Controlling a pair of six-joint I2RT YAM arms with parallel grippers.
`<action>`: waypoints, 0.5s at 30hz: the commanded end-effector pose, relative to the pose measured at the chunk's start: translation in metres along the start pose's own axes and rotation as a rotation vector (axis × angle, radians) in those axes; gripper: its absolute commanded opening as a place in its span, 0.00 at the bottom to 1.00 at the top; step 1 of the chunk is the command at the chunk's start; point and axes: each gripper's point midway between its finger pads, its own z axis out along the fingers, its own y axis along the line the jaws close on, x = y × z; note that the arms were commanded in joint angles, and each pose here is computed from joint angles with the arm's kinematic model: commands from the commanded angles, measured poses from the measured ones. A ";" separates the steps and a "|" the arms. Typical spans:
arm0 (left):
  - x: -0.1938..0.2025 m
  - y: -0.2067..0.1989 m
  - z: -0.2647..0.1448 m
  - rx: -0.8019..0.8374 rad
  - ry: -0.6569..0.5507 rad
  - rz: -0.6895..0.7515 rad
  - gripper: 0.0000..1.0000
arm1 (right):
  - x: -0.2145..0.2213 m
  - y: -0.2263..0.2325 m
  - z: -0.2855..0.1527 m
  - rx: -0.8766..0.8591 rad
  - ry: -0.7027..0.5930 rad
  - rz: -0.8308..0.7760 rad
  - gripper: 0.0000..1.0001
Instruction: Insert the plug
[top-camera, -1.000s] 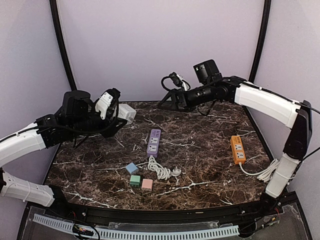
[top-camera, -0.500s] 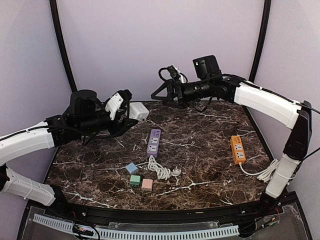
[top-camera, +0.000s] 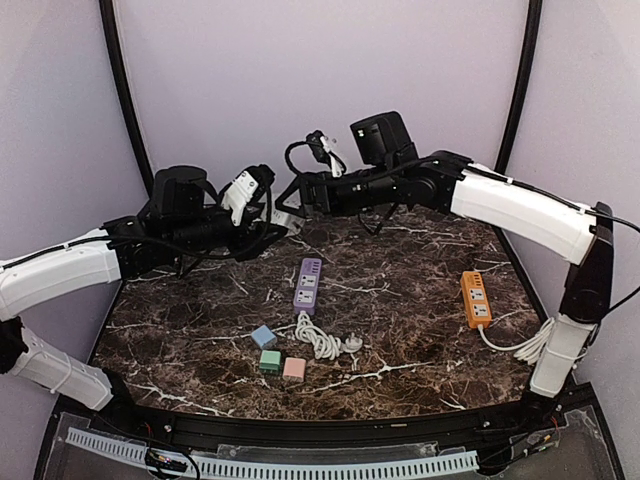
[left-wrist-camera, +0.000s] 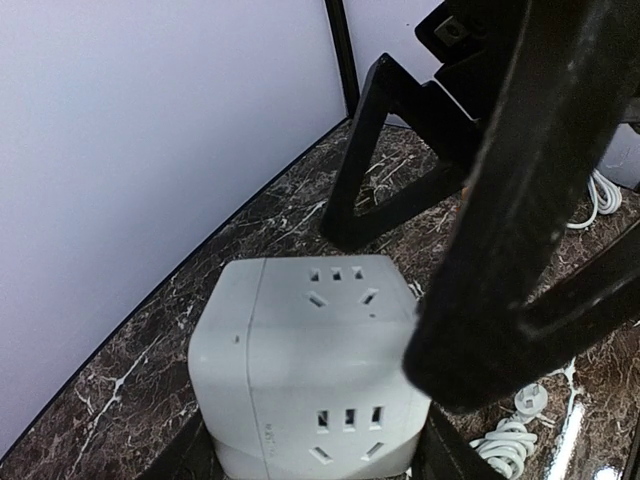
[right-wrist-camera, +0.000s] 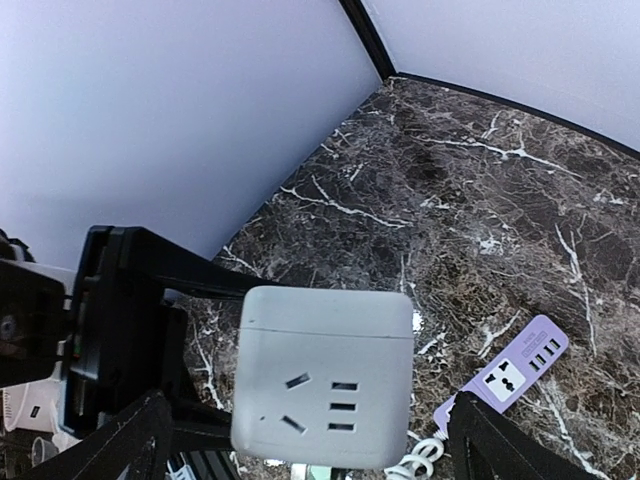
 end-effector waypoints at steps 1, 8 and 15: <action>-0.023 -0.004 -0.006 0.034 -0.060 -0.019 0.01 | -0.007 -0.010 0.009 0.091 -0.033 -0.033 0.95; -0.024 -0.007 -0.007 0.052 -0.068 -0.016 0.01 | -0.006 -0.015 0.015 0.118 -0.023 -0.046 0.90; -0.025 -0.006 -0.004 0.047 -0.069 -0.007 0.01 | 0.007 -0.017 0.019 0.119 0.032 -0.046 0.86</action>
